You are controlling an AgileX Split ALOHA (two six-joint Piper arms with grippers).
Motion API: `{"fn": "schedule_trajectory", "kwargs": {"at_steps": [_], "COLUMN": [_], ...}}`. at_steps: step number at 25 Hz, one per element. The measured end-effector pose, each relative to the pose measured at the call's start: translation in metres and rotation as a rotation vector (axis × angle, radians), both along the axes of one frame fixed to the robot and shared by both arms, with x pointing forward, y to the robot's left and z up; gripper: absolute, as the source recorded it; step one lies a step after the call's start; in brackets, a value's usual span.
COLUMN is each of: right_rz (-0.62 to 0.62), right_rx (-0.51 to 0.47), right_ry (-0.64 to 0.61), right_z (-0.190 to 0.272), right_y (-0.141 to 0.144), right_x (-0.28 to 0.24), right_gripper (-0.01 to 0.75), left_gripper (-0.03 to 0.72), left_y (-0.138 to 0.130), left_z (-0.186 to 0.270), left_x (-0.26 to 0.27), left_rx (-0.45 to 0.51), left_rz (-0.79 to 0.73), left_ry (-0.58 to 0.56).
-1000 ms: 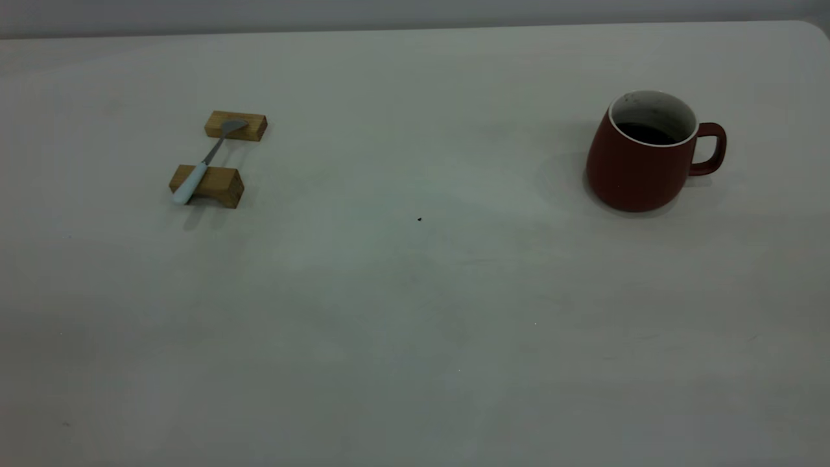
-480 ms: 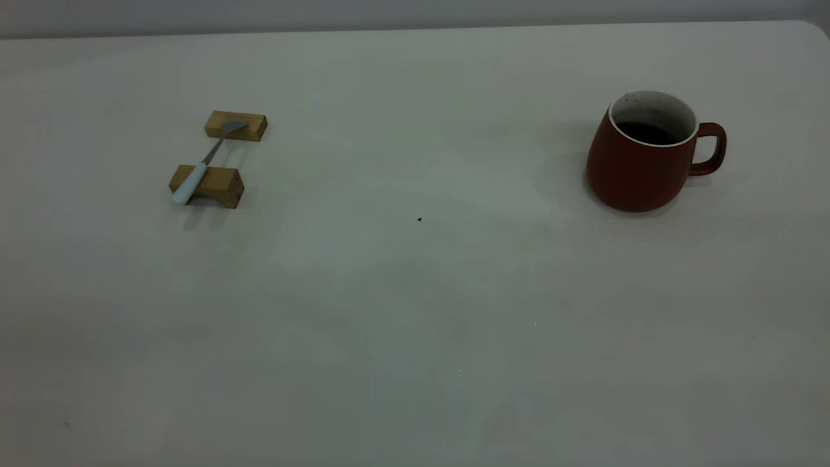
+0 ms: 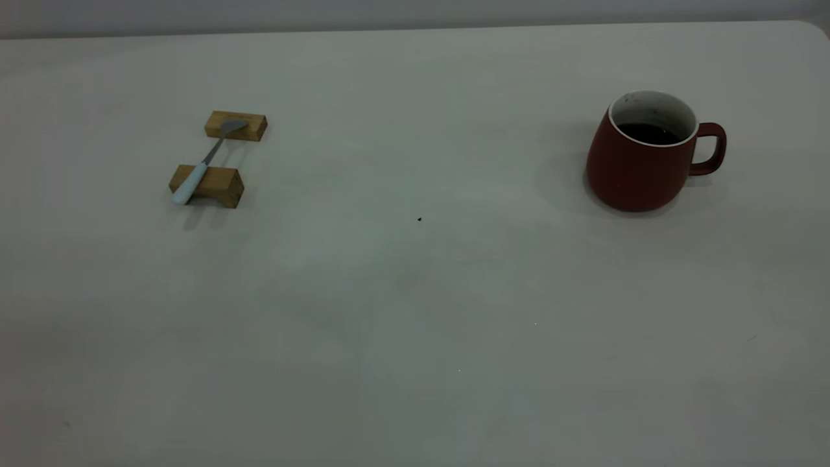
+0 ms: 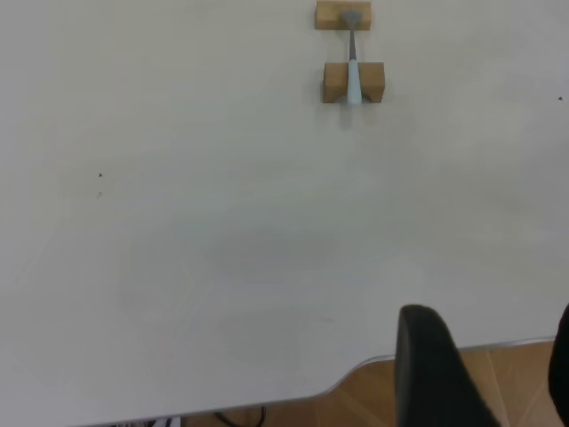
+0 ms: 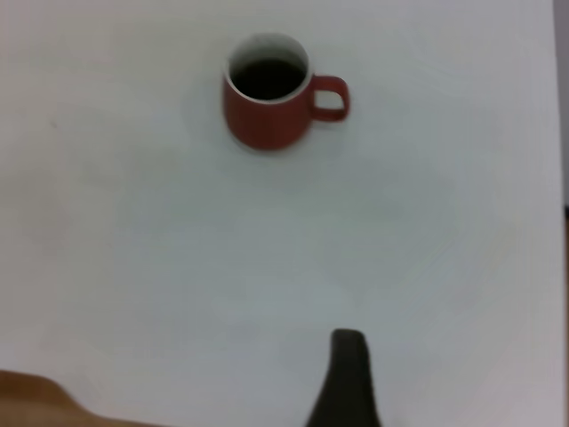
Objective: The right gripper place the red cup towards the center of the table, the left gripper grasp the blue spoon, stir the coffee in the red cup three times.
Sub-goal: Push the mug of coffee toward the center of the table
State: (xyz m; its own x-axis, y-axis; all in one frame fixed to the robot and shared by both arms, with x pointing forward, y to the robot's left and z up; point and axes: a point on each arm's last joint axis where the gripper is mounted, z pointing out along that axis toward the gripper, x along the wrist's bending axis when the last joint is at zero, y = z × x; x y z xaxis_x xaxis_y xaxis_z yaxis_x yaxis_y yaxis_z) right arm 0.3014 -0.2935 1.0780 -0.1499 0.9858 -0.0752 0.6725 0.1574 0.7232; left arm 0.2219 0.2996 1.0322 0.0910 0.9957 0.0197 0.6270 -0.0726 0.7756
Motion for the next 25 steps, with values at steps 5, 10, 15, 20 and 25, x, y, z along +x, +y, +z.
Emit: {"fn": "schedule_trajectory", "kwargs": {"at_steps": [5,10,15,20,25], "right_rz": [0.046,0.201,0.355,0.504,0.619], "right_rx": [-0.121,-0.259,-0.345,-0.404,-0.443], "right_ry": [0.15,0.208,0.33,0.429,0.504], "right_z": [-0.018,-0.052,-0.091,-0.137,-0.191], "right_y": [-0.001,0.002,0.005,0.015,0.02], "right_x": [0.073,0.147,0.214,0.272,0.319], "right_gripper": [0.725,0.725,0.721,0.715,0.707], "left_gripper": [0.4,0.4,0.4,0.4,0.4], "left_y": [0.0,0.0,0.0,0.0,0.0], "left_z": [0.0,0.0,0.0,0.0,0.0], "left_x": [0.0,0.0,0.0,0.0,0.0], "left_rx": [0.0,0.0,0.0,0.0,0.0], "left_rz": [0.0,0.0,0.0,0.0,0.0], "left_ry": [0.0,0.0,0.0,0.0,0.0]}}
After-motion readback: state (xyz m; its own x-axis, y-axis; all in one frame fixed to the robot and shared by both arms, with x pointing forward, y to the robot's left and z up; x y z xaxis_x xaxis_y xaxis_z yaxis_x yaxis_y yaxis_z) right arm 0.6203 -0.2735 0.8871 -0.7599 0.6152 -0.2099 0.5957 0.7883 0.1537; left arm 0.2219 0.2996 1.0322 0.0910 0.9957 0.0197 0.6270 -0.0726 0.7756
